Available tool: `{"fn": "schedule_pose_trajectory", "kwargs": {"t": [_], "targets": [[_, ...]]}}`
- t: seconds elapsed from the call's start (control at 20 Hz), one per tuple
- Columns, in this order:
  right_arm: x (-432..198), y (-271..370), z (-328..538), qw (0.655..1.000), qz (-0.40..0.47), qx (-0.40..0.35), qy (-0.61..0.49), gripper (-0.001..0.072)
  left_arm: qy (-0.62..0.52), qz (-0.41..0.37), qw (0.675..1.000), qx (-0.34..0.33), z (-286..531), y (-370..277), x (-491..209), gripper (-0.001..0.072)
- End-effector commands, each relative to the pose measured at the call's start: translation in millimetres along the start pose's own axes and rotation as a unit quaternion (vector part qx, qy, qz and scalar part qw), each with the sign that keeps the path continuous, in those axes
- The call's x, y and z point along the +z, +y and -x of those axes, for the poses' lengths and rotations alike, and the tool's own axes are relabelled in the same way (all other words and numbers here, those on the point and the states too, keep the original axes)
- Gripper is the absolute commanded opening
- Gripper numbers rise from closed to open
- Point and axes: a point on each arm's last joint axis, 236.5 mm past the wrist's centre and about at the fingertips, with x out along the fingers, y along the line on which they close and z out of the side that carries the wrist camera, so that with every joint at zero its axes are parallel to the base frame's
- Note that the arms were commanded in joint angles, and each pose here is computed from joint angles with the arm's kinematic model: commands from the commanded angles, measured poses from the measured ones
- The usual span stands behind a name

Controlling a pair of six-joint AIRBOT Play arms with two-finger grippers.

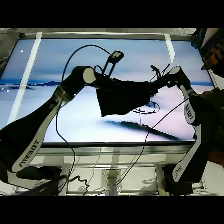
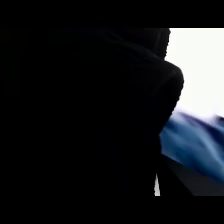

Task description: Fold the clothes and pants, and hang the long-sleeved shirts on hangers.

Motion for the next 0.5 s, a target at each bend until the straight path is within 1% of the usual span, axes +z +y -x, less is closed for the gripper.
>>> {"fn": "schedule_pose_trajectory", "kwargs": {"t": [0.0,0.05,0.1,0.15,0.2,0.3,0.4,0.45], "targets": [[-2,19,-31,1.000,0.020,-0.003,0.015,0.0662,-0.013,0.014,1.000,0.015,16,22,6,0.0009],[-5,28,-39,0.999,0.029,-0.002,0.023,0.0582,-0.013,0.016,1.000,0.017,16,24,7,0.0009],[-6,34,-44,0.999,0.035,-0.002,0.026,0.0396,-0.014,0.018,1.000,0.019,17,27,7,0.0009],[-7,40,-48,0.999,0.039,0.001,0.029,0.0104,-0.016,0.020,0.999,0.021,19,30,8,0.0009],[-6,47,-50,0.999,0.036,0.010,0.028,0.0017,-0.019,0.021,0.999,0.022,22,32,9,0.0009],[3,69,-45,0.998,0.026,0.052,0.009,0.0015,-0.027,0.023,0.999,0.027,31,36,13,0.0008],[22,103,-23,0.992,0.017,0.123,-0.033,0.0015,-0.040,0.024,0.998,0.033,44,40,20,0.0008],[30,126,-3,0.983,0.025,0.172,-0.057,0.0015,-0.049,0.024,0.998,0.037,54,42,24,0.0009]]}}
